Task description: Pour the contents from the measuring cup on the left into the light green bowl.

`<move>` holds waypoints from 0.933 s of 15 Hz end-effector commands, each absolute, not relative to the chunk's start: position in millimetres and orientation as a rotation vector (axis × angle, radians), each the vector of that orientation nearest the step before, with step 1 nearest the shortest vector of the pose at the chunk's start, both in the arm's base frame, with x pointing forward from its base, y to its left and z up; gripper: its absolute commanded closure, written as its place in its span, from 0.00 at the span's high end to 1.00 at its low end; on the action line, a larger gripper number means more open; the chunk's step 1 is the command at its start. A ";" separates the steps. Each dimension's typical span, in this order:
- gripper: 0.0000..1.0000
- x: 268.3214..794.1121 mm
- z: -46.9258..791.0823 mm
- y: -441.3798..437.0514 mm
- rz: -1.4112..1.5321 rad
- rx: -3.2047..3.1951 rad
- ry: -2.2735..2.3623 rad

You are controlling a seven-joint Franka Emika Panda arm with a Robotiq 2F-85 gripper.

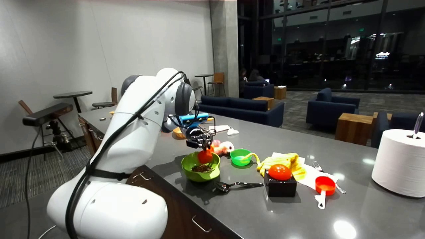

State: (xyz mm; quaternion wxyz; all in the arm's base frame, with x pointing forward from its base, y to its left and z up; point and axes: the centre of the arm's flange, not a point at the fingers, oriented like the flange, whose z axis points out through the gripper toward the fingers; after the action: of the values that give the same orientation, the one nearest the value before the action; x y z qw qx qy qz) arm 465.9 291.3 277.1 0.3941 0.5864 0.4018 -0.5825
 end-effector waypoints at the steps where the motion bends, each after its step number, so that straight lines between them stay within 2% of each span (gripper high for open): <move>1: 0.04 475.6 265.0 304.0 -1.573 1.457 0.974; 14: 0.04 504.1 245.3 316.9 -1.743 1.380 0.817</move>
State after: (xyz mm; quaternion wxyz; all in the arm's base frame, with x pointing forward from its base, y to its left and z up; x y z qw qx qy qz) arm 487.0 299.8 243.1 0.3767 0.5473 0.3324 -0.6694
